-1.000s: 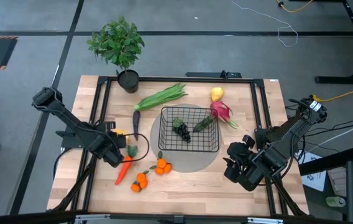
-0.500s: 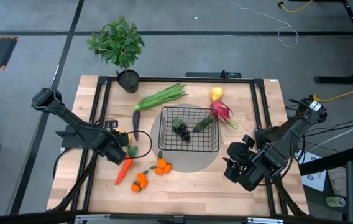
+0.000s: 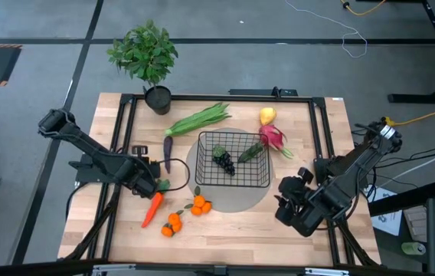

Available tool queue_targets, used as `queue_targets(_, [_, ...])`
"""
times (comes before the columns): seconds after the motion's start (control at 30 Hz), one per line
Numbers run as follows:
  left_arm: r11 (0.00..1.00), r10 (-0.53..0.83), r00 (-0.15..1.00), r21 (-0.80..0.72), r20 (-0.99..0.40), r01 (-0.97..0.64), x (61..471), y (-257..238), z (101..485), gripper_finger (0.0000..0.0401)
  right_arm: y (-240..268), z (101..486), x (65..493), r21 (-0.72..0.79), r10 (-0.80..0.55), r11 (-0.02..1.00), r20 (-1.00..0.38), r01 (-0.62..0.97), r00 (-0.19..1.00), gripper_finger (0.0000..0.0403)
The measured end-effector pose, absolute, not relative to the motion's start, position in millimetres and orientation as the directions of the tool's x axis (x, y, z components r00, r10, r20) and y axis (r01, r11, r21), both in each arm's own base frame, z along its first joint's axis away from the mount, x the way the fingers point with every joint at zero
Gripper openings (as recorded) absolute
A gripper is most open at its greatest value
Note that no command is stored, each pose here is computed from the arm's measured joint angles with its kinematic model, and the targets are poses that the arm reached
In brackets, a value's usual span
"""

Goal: Build produce basket
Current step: Put the yellow star fruit into the black wire basket

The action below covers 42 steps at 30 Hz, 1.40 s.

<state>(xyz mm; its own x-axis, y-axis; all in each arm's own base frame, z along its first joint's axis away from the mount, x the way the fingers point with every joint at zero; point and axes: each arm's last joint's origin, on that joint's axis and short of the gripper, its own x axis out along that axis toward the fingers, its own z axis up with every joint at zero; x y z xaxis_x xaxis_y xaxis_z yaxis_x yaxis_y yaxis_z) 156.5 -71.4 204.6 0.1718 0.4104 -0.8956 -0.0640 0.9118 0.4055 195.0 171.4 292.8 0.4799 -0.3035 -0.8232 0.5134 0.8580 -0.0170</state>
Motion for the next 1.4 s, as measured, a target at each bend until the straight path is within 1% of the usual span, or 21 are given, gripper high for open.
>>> queue_targets(0.2, [0.926, 0.378, 0.172, 0.369, -0.91, -0.085, 161, -70, 203, 0.0125, 175, 288, 197, -0.026, -0.294, 0.859, -0.842, 0.511, 0.452, 0.0204])
queue_targets(0.43, [0.925, 0.38, 0.116, 0.374, -0.918, -0.069, 155, -67, 187, 0.0127, 175, 287, 197, -0.024, -0.289, 0.86, -0.847, 0.51, 0.447, 0.0204])
queue_targets(0.53, [0.923, 0.384, 0.124, 0.378, -0.915, -0.072, 153, -65, 176, 0.0127, 175, 287, 197, -0.024, -0.289, 0.86, -0.847, 0.51, 0.447, 0.0204])
queue_targets(0.7, [0.921, 0.389, 0.128, 0.381, -0.912, -0.083, 151, -65, 173, 0.0128, 175, 287, 197, -0.025, -0.289, 0.86, -0.847, 0.51, 0.447, 0.0204])
queue_targets(0.77, [0.921, 0.386, 0.133, 0.372, -0.913, -0.12, 152, -65, 173, 0.0124, 175, 287, 197, -0.025, -0.289, 0.86, -0.847, 0.51, 0.446, 0.0204])
queue_targets(0.83, [0.918, 0.374, 0.132, 0.345, -0.918, -0.196, 153, -64, 173, 0.0112, 175, 287, 197, -0.024, -0.289, 0.86, -0.847, 0.51, 0.447, 0.0204])
queue_targets(0.9, [0.915, 0.355, 0.123, 0.318, -0.927, -0.247, 154, -63, 173, 0.0089, 175, 287, 197, -0.024, -0.289, 0.86, -0.847, 0.51, 0.447, 0.0204])
queue_targets(1.0, [0.916, 0.354, 0.111, 0.32, -0.929, -0.242, 154, -63, 174, 0.0032, 175, 287, 197, -0.024, -0.289, 0.86, -0.847, 0.51, 0.447, 0.0204])
queue_targets(1.03, [0.916, 0.358, 0.103, 0.327, -0.928, -0.234, 154, -63, 177, 0.0019, 175, 287, 197, -0.024, -0.289, 0.86, -0.847, 0.51, 0.446, 0.0204])
queue_targets(1.1, [0.903, 0.388, 0.084, 0.361, -0.918, -0.233, 154, -63, 184, 0.0012, 175, 287, 197, -0.024, -0.288, 0.86, -0.847, 0.51, 0.446, 0.0204])
queue_targets(1.17, [0.885, 0.427, 0.106, 0.392, -0.898, -0.251, 157, -63, 197, 0.001, 175, 287, 197, -0.024, -0.288, 0.86, -0.847, 0.51, 0.446, 0.0204])
queue_targets(1.23, [0.867, 0.468, 0.163, 0.416, -0.868, -0.274, 164, -65, 214, 0.0006, 175, 287, 197, -0.024, -0.288, 0.86, -0.847, 0.51, 0.446, 0.0204])
queue_targets(1.4, [0.835, 0.55, 0.406, 0.48, -0.73, -0.268, 183, -76, 269, 0.0003, 175, 287, 197, -0.024, -0.288, 0.86, -0.847, 0.51, 0.446, 0.0204])
